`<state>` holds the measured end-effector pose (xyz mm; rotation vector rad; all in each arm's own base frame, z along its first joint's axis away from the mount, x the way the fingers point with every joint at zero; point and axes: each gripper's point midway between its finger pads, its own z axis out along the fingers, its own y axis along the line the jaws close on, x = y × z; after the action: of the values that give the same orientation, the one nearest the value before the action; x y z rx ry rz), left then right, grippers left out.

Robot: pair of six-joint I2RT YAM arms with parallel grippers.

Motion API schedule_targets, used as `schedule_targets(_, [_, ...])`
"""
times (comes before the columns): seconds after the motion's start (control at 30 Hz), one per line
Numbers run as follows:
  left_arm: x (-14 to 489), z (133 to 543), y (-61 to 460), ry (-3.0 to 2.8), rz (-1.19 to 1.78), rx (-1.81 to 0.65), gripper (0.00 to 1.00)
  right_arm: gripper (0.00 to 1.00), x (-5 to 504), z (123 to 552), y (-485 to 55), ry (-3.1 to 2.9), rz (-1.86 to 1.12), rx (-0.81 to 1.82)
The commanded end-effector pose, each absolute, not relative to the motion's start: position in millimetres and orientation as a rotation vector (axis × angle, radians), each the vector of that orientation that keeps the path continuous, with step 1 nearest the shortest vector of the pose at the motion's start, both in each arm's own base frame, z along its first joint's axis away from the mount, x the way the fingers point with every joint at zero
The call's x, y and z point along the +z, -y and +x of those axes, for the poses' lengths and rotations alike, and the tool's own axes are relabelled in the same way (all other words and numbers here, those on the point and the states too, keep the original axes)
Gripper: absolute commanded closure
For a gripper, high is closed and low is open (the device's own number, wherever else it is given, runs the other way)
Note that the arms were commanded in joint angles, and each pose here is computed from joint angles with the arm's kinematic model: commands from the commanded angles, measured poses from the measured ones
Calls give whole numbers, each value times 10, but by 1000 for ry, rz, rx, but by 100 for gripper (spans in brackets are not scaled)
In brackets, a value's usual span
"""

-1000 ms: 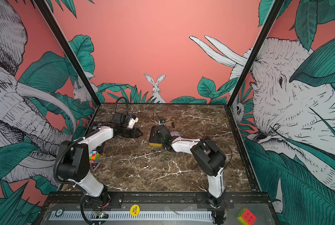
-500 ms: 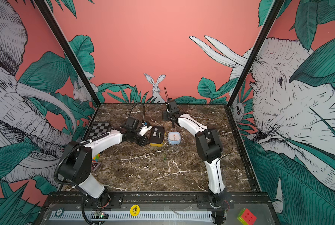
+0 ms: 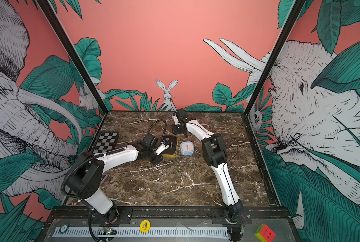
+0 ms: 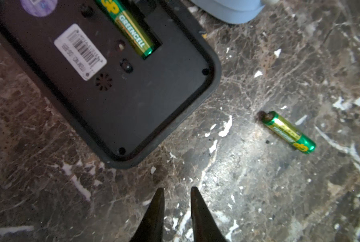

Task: Insert the battery into the alarm
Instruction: Adjust the alarm at the center of the board.

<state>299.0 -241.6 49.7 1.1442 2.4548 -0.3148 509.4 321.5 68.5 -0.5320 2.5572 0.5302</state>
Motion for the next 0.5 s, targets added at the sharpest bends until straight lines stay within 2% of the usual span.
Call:
schedule_targets(0.0, [467, 3117, 2403, -2470, 1106, -251, 76, 74, 615, 4982, -3238, -2592, -564, 568])
schedule_targets(0.27, [404, 3216, 2363, -2512, 1040, -217, 76, 77, 583, 4864, -3210, -2622, -531, 592])
schedule_targets(0.47, [447, 3353, 2279, -2540, 913, -276, 71, 77, 573, 4761, -3145, -2665, -499, 586])
